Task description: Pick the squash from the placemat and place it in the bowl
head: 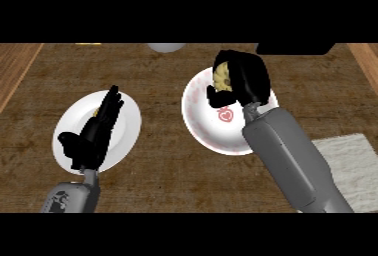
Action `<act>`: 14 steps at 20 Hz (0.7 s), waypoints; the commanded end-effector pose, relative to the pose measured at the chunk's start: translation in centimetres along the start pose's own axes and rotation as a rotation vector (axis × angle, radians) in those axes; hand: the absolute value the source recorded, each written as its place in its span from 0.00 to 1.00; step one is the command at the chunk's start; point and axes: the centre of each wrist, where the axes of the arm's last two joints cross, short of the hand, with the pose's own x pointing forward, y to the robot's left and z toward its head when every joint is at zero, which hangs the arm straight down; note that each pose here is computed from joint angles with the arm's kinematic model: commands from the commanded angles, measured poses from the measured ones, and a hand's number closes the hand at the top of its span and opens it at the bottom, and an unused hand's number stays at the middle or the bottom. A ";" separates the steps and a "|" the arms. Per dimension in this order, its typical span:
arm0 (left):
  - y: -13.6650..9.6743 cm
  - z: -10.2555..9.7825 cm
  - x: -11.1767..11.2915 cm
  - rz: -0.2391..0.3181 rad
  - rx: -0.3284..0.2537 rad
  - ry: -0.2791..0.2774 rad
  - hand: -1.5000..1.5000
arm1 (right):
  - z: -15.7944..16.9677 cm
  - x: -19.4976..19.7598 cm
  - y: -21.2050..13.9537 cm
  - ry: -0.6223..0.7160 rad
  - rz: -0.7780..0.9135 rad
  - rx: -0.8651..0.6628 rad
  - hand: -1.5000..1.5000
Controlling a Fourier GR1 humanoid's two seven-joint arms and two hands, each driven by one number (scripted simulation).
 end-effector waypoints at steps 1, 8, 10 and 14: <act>-0.9 -0.6 -0.6 -0.007 -0.014 0.011 0.50 | 0.0 -4.1 2.3 0.094 -0.110 0.089 1.00; -2.1 -0.1 -0.2 -0.002 0.012 -0.012 0.50 | -0.4 -5.7 4.0 0.000 -0.248 0.251 0.00; -0.3 1.1 -0.5 -0.003 0.000 -0.001 0.50 | -1.5 -6.9 0.8 -0.045 -0.333 0.184 0.00; 0.9 0.7 0.0 0.004 0.000 -0.012 0.50 | -0.8 -7.1 1.0 -0.083 -0.449 0.042 0.00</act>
